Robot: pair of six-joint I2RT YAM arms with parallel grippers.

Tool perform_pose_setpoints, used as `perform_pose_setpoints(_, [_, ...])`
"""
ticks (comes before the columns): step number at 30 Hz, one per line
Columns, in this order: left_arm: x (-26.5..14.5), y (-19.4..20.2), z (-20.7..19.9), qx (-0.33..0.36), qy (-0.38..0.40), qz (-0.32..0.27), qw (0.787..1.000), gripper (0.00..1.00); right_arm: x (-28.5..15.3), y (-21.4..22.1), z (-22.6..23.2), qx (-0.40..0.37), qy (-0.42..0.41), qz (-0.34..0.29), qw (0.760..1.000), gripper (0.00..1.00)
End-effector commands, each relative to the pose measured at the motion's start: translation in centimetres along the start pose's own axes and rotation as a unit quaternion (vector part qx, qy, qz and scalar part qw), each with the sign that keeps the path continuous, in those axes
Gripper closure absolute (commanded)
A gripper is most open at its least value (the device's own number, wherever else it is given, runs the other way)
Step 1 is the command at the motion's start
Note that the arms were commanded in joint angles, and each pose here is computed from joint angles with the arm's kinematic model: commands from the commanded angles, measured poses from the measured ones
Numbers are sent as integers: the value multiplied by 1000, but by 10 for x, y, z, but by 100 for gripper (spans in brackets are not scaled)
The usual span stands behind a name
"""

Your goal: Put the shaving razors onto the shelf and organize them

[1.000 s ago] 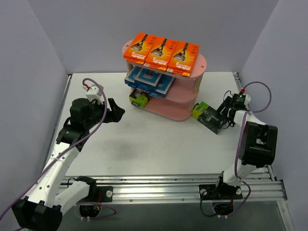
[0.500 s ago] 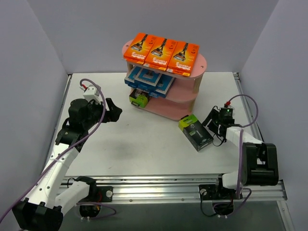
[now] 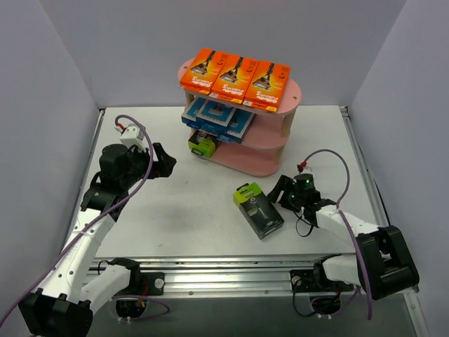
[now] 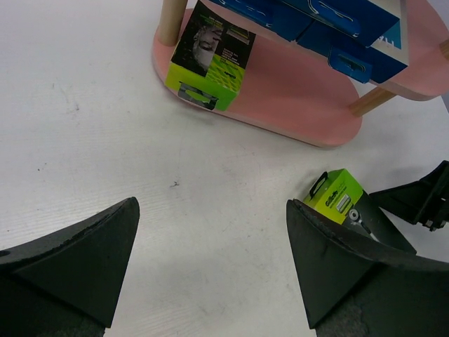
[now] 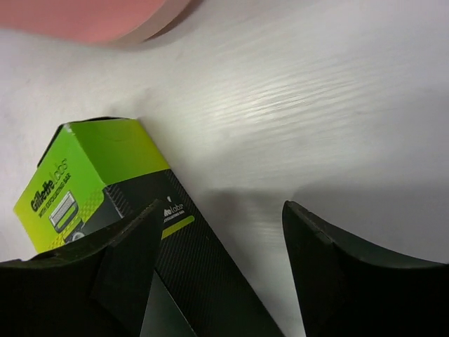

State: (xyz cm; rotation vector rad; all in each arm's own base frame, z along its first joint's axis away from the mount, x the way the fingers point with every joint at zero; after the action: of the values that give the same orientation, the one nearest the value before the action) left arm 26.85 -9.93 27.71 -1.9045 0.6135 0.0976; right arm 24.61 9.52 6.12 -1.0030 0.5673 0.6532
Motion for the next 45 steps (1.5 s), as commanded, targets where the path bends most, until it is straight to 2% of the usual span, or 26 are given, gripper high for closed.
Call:
perform_pose_setpoints(1, [3, 1, 2, -1, 2, 5, 1000, 6, -5, 0, 44, -35, -85, -26, 995, 36])
perform_pose_setpoints(4, [6, 3, 2, -4, 4, 11, 1000, 6, -4, 3, 69, -65, -128, -26, 989, 35])
perform_pose_setpoints(9, [9, 5, 3, -5, 3, 17, 1000, 6, -4, -11, 90, -92, -141, -37, 985, 34])
perform_pose_setpoints(15, [14, 10, -2, -14, 28, 31, 999, 6, -26, -31, 80, -84, -78, -71, 991, 30])
perform_pose_setpoints(17, [11, 5, -6, -24, 41, 16, 999, 6, -34, -33, 74, -76, -65, -77, 992, 30])
perform_pose_setpoints(21, [11, 11, -8, -41, 62, 7, 997, 6, -42, -16, 70, -43, -76, -54, 995, 31])
perform_pose_setpoints(24, [17, 15, -2, -66, 42, 12, 997, 6, -47, -2, 66, -26, -84, -41, 995, 32])
perform_pose_setpoints(27, [24, 18, 9, -85, 26, 25, 996, 6, -54, 5, 63, -26, -85, -36, 995, 34])
perform_pose_setpoints(30, [28, 18, 11, -94, 51, 35, 994, 6, -60, 13, 62, -28, -87, -21, 996, 35])
perform_pose_setpoints(33, [29, 17, 11, -98, 72, 29, 992, 4, -65, 24, 64, -34, -85, -1, 996, 36])
perform_pose_setpoints(40, [25, 14, 16, -85, 52, 24, 995, 2, -79, 51, 68, -40, -86, 45, 995, 37])
perform_pose_setpoints(45, [26, 15, 15, -84, 54, 28, 995, 2, -91, 61, 63, -46, -49, 42, 997, 35])
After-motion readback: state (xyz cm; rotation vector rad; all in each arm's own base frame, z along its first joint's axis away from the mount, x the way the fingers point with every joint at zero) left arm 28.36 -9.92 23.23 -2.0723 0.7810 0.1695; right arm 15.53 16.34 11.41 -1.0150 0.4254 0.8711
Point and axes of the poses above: each gripper's point midway between its finger pads, its own x axis out along the fingers, its own z axis along the line the jaws close on, y = z × x, the point moved 5 cm from there along -x, back along the fingers, and after that the axes turned 4 degrees about -x, right-handed, at the moved point
